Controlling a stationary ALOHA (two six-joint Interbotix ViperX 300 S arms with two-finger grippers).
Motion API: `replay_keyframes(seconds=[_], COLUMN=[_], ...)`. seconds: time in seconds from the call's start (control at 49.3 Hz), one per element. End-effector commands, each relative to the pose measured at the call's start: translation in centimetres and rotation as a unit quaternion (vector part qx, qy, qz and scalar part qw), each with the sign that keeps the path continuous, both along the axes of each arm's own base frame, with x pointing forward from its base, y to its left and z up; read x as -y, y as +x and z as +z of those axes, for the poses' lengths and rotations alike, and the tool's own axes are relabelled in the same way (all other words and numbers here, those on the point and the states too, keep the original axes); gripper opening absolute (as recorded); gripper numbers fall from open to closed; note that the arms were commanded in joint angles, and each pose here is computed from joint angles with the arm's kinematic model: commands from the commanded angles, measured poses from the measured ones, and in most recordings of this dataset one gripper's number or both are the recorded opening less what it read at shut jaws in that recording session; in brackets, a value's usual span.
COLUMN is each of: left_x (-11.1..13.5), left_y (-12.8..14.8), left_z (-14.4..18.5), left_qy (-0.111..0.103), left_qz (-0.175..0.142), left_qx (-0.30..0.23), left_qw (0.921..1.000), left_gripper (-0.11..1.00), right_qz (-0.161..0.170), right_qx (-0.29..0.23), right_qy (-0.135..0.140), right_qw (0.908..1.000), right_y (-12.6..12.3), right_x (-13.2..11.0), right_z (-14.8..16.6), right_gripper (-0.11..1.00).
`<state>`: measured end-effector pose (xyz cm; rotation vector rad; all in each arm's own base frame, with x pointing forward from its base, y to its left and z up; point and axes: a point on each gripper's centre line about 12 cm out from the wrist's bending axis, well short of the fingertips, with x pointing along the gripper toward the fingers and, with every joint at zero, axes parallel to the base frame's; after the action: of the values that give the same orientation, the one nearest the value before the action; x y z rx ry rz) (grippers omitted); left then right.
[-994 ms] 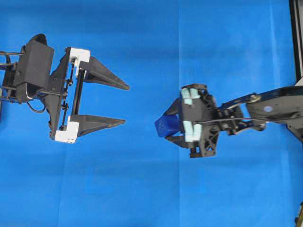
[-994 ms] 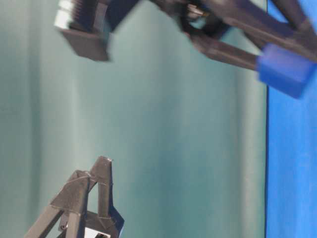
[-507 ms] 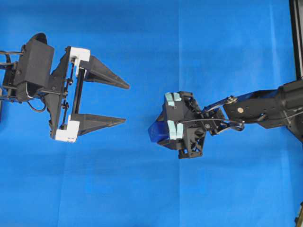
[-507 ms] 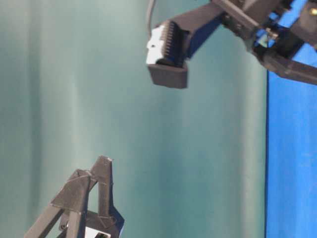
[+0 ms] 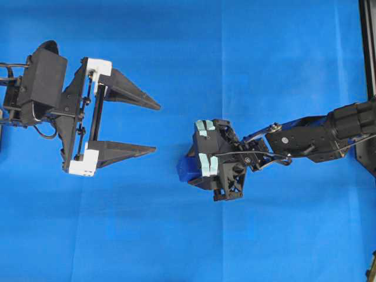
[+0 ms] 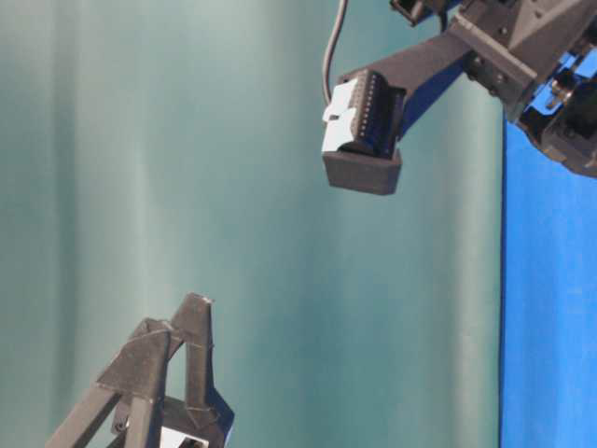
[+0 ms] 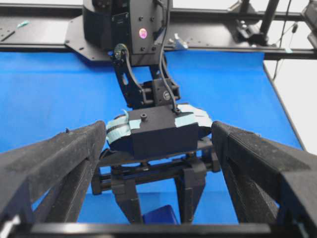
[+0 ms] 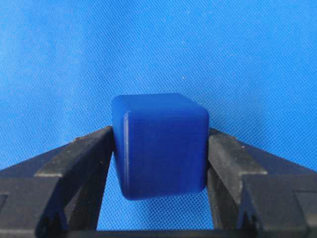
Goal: Handover the blue block to the right arm after grasping it with the left arm, then place it in the designated position.
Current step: 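Lower the cube with the right gripper onto the table and release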
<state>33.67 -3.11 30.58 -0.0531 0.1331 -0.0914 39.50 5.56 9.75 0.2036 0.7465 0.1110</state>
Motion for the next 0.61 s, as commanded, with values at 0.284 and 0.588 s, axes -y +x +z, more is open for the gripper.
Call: replay_keyframes(seconds=[0.284, 0.588], left_x=[-0.1, -0.05], left_y=[0.11, 0.07], left_z=[1.16, 1.2], left_qy=[-0.002, -0.002], left_qz=[0.002, 0.001], left_qx=[0.018, 0.018], left_qw=[0.9998, 0.9998], left_gripper=[0.91, 0.91], right_qz=[0.001, 0.0], right_qx=[0.012, 0.013], right_qy=[0.003, 0.003], right_qw=[0.9999, 0.9999], right_y=[0.33, 0.47], right_x=[-0.13, -0.14], right_z=[0.68, 0.8], right_gripper=[0.44, 0.44])
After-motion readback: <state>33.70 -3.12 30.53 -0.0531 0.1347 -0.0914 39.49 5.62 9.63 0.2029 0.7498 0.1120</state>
